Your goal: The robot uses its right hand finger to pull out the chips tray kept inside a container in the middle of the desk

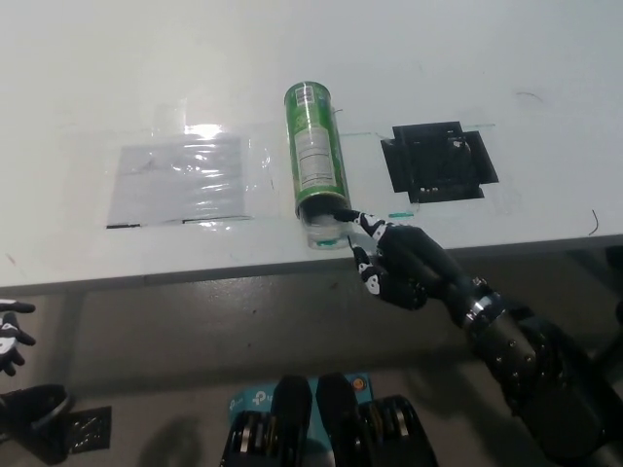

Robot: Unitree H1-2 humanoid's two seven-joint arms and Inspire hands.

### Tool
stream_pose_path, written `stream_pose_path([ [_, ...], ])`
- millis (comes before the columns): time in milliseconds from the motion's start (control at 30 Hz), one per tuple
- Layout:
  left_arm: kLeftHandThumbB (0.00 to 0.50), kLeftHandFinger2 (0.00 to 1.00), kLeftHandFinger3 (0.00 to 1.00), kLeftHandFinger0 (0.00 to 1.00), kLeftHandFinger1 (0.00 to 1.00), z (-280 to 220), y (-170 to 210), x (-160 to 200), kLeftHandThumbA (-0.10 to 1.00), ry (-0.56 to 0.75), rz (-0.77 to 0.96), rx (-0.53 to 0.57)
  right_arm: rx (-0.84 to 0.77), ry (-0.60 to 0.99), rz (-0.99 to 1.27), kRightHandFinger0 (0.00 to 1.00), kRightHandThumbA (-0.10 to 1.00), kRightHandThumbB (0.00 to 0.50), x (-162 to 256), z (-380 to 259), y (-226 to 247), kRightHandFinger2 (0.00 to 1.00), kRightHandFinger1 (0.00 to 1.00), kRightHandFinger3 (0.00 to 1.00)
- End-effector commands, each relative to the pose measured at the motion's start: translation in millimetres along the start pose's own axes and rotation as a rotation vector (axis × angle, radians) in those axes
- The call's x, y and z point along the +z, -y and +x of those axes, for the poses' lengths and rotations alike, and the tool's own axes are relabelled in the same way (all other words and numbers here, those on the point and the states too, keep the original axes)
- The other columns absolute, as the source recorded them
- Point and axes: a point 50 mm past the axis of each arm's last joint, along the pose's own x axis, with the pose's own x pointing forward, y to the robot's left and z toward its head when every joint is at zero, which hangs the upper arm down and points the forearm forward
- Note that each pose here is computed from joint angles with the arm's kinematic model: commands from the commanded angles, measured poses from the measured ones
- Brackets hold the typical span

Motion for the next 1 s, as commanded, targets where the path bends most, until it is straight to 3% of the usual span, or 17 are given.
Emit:
stream_pose_path([
  [0, 0.0, 0.38, 0.56, 0.31, 0.31, 1.1, -16.8, 19.4, 0.26, 0.049, 0.047, 0.009, -0.023, 0.009, -0.04, 0.0, -0.1, 0.204, -2.6, 1.8, 8.9, 0.89, 0.03, 0.95],
  [333, 0.0, 0.38, 0.53, 0.31, 0.31, 2.2, -17.2, 22.4, 0.22, 0.059, 0.062, -0.002, -0.041, -0.058, -0.076, 0.0, -0.1, 0.207, -10.9, 17.0, 7.8, 0.9, 0.04, 0.97],
  [567, 0.0, 0.37, 0.54, 0.3, 0.31, 3.2, -18.4, 23.9, 0.22, 0.059, 0.065, -0.004, -0.016, 0.002, -0.084, 0.05, -0.1, 0.191, -0.3, 20.7, -7.9, 0.9, 0.09, 0.97],
  [633, 0.0, 0.36, 0.53, 0.29, 0.3, 2.4, -18.0, 23.8, 0.22, 0.062, 0.063, -0.008, -0.016, 0.023, -0.086, 0.01, -0.1, 0.184, 4.6, 19.0, -13.5, 0.9, 0.04, 0.96],
  [767, 0.0, 0.36, 0.52, 0.29, 0.3, 3.0, -17.0, 23.2, 0.21, 0.065, 0.053, -0.011, -0.015, 0.093, -0.085, 0.06, -0.1, 0.171, 22.6, 23.4, -15.9, 0.9, 0.12, 0.97],
  [900, 0.0, 0.36, 0.51, 0.29, 0.29, 2.2, -15.8, 22.4, 0.22, 0.059, 0.042, -0.01, -0.025, 0.142, -0.081, 0.04, -0.1, 0.168, 40.6, 33.2, -10.5, 0.88, 0.08, 0.98],
  [967, 0.0, 0.36, 0.51, 0.29, 0.29, 2.3, -15.9, 23.3, 0.22, 0.063, 0.04, -0.01, -0.031, 0.162, -0.089, 0.08, -0.1, 0.169, 46.6, 38.3, -4.9, 0.88, 0.11, 0.99],
])
